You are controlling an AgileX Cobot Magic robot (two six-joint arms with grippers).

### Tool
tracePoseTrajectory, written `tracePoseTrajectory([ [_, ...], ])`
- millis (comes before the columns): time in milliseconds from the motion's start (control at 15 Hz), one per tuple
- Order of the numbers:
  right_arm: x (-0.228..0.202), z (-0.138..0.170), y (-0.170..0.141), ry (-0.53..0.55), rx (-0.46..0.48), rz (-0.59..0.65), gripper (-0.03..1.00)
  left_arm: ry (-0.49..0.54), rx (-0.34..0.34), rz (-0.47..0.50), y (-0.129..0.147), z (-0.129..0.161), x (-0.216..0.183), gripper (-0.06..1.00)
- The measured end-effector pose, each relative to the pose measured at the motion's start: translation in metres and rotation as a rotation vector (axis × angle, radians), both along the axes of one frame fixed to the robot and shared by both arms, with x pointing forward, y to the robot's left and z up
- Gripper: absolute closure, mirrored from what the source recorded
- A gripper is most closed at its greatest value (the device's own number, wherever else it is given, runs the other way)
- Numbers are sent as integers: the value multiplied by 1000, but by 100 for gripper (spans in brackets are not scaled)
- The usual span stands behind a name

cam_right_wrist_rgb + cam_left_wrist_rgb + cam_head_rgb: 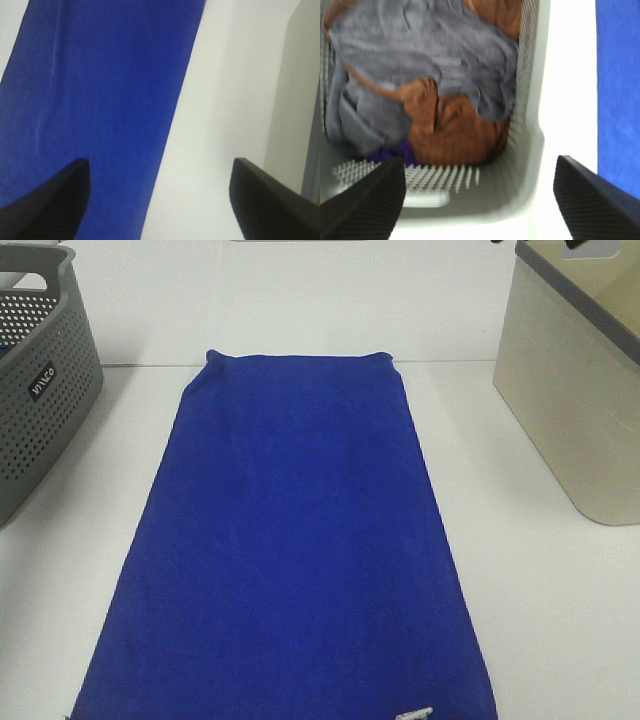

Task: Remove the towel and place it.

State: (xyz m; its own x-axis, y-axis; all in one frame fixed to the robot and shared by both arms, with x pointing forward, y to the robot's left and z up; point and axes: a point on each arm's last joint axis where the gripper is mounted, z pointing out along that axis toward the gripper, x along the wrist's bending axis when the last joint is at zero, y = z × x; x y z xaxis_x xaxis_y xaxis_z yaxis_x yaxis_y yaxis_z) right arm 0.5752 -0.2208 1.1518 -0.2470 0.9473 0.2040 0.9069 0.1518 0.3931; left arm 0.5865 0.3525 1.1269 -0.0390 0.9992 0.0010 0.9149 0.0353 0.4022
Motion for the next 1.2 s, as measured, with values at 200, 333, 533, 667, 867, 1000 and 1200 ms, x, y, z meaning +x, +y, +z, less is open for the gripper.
tracePoseTrajectory([
  [200, -89, 0, -15, 23, 0, -2, 22, -101, 21, 2, -13, 23, -86, 18],
  [333, -142, -3, -24, 2, 4, -3, 22, -173, 46, 4, -19, 28, -130, 18],
  [533, -203, -15, -34, -50, 13, -3, 22, -239, 59, 3, -28, 26, -184, 18],
  [667, -237, -27, -40, -87, 19, -2, 22, -275, 67, 4, -32, 15, -213, 18],
  [867, -286, -64, -49, -182, 13, 20, 22, -322, 77, 5, -41, -24, -270, 18],
  [1000, -298, -77, -52, -226, 1, 49, 22, -372, 87, 6, -44, -34, -290, 18],
  [1200, -315, -102, -56, -310, -22, 87, 22, -506, 115, 9, -49, -49, -326, 18],
])
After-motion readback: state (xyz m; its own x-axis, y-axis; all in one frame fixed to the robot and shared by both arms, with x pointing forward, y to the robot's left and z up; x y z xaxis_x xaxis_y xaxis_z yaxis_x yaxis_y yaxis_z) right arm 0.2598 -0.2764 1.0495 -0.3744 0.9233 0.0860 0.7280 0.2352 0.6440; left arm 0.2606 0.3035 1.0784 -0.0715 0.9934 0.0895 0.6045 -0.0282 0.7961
